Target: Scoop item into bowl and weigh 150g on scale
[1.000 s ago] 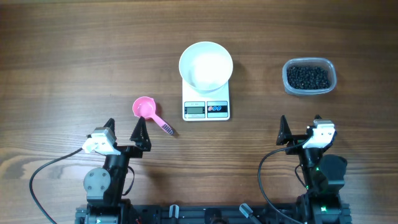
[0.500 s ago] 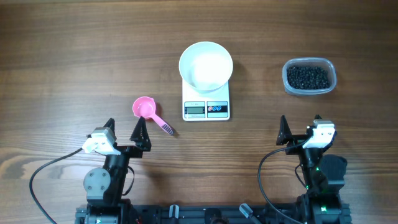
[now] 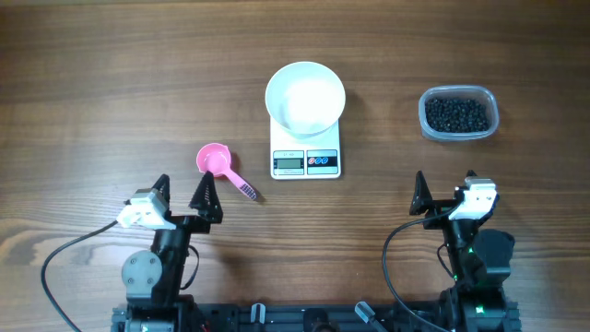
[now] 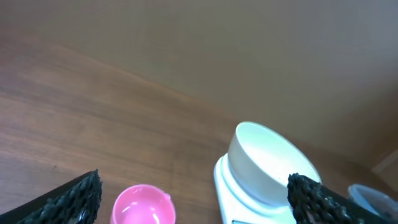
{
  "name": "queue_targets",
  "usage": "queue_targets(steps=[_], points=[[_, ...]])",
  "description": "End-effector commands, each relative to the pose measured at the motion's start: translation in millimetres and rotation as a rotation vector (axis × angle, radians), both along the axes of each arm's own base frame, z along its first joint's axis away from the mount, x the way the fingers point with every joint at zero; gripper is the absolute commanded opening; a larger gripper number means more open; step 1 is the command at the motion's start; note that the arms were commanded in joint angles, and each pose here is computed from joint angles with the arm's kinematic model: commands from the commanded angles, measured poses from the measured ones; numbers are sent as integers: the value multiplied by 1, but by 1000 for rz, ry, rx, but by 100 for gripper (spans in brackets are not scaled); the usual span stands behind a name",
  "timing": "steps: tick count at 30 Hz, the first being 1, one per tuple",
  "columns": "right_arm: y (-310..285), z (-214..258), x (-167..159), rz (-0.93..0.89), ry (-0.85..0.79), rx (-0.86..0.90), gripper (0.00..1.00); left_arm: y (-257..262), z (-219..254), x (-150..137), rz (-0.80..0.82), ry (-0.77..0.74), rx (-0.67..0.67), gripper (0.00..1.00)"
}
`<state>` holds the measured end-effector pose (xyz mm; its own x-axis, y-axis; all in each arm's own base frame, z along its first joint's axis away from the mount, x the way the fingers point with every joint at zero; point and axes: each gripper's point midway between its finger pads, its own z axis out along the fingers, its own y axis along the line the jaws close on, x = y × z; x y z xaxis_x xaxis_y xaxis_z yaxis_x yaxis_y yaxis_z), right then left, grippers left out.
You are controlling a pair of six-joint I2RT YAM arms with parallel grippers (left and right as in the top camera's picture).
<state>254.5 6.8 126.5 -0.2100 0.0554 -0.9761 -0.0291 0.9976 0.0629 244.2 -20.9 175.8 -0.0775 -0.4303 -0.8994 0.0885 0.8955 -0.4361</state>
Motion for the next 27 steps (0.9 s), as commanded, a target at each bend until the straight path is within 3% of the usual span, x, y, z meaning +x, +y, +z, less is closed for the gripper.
queue_targets(steps=[1,18,27], points=[[2,-1,0,13,6,8,100,1,34,-6,5,-55,-18,100],[2,-1,0,13,6,8,100,1,93,0,5,3,3,100],[2,-1,0,13,6,8,100,6,112,15,27,162,93,100]])
